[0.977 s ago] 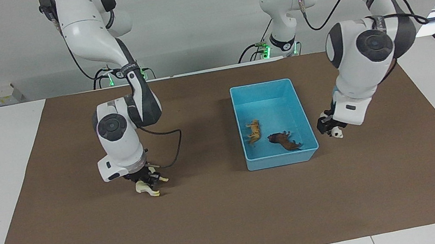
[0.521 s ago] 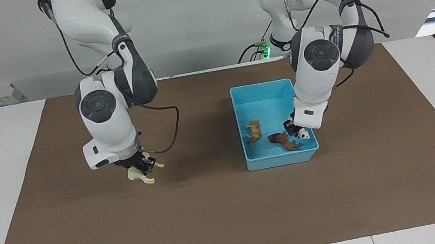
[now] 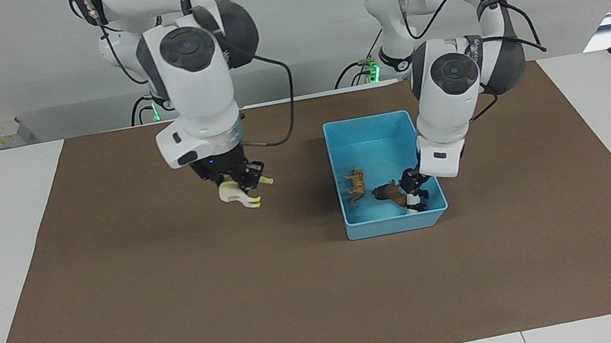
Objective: Put all toys into storage box
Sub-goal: 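Carry the cream horse into the blue box and release it with the right gripper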
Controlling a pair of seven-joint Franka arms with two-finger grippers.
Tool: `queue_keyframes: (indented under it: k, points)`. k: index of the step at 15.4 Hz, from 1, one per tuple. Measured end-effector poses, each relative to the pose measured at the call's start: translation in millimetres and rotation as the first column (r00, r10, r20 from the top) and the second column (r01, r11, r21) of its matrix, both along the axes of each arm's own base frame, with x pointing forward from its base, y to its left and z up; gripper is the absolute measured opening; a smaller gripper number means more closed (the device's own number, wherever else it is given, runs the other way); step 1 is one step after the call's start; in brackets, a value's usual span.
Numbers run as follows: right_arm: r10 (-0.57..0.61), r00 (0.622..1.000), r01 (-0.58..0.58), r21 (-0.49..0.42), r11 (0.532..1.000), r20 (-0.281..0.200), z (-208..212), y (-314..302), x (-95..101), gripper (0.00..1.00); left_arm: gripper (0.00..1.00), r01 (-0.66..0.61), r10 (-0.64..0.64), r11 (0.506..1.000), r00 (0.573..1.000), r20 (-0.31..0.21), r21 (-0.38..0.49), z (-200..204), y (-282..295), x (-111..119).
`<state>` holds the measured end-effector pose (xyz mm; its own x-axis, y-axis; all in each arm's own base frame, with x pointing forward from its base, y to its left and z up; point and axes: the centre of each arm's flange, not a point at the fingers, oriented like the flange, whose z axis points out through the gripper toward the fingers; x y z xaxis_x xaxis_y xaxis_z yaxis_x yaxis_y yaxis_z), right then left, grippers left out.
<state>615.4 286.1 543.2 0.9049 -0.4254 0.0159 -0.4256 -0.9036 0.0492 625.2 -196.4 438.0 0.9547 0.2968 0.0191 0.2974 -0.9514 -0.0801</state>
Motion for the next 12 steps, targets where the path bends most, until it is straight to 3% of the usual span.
queue_keyframes:
  k: [3, 6, 9, 12]
  points:
    - [-0.073, 0.995, 0.070, 0.049, 0.996, 0.063, 6.3, 77.4, -31.9, 0.47, 1.00, 0.080, -0.080, 0.997, 0.997, 0.013, -0.005, 7.8, 58.0, 17.2]
    - [-0.136, 0.986, 0.121, 0.153, 0.981, 0.093, 12.5, 129.7, -54.7, 0.47, 1.00, 0.203, -0.203, 0.979, 0.979, 0.020, 0.000, 28.3, 120.6, 23.2]
    - [-0.152, 0.983, 0.125, 0.232, 0.965, 0.101, 9.6, 169.4, -71.8, 0.47, 1.00, 0.259, -0.259, 0.966, 0.966, 0.019, 0.009, 61.5, 153.1, 12.5]
    - [-0.135, 0.984, 0.097, 0.280, 0.955, 0.119, -38.5, 220.5, -79.2, 0.47, 1.00, 0.282, -0.282, 0.959, 0.959, 0.015, 0.015, 93.9, 160.7, -4.4]
